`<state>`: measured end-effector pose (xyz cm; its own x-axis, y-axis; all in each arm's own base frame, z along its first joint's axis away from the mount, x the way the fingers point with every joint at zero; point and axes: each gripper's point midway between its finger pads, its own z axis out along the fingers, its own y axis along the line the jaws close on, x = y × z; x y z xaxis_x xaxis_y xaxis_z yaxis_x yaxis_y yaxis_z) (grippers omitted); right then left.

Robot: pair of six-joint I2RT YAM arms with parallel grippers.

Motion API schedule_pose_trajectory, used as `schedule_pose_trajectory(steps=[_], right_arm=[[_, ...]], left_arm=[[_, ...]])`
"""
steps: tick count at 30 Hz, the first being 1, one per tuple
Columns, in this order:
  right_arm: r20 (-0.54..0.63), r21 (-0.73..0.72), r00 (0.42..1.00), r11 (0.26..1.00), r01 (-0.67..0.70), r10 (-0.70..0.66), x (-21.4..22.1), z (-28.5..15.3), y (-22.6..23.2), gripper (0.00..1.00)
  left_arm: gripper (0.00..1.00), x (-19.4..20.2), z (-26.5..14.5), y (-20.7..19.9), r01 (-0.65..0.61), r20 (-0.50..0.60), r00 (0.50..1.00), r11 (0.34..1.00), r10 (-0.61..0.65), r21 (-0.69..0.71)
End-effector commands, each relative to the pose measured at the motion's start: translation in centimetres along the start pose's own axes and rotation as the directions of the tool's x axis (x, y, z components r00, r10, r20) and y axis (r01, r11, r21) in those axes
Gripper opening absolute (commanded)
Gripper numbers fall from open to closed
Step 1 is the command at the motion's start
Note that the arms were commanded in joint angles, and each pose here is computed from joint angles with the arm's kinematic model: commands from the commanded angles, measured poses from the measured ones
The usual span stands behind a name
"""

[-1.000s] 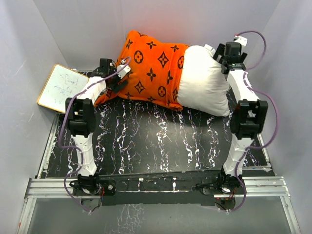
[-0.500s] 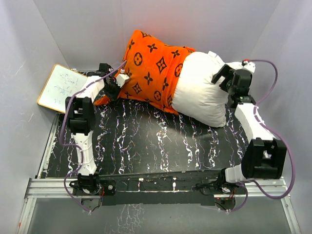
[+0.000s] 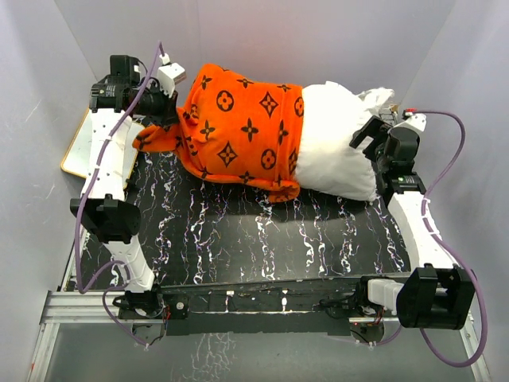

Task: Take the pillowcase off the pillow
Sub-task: Remove the pillow from the pillowcase.

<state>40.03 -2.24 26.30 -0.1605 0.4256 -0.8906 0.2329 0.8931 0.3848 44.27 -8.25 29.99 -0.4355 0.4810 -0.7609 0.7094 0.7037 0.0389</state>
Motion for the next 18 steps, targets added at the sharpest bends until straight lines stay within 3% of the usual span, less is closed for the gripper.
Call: schedule_pose_trajectory(steps=[1,7,11,18], right_arm=[[0.013,0.031,0.999,0.998,0.052,-0.052,-3.4,-0.2,0.8,0.99],[0.007,0.049,0.998,0.997,0.062,-0.062,-3.3,-0.4,0.4,0.99],[-0.068,0.097,0.997,0.995,0.025,-0.019,-0.5,0.4,-1.7,0.98],[-0.122,0.08,0.98,0.986,-0.149,0.158,2.2,2.3,-3.8,0.98]], left_arm=[[0.0,-3.9,-5.0,-5.6,0.023,0.107,0.994,0.995,-0.034,0.094],[0.0,-5.0,-6.7,-4.5,0.013,0.168,0.986,0.999,-0.006,-0.037],[0.0,-1.3,-5.6,-1.3,-0.044,0.031,0.998,0.979,0.052,-0.197],[0.0,4.0,-4.5,-0.9,-0.128,-0.102,0.989,0.963,0.106,-0.238]])
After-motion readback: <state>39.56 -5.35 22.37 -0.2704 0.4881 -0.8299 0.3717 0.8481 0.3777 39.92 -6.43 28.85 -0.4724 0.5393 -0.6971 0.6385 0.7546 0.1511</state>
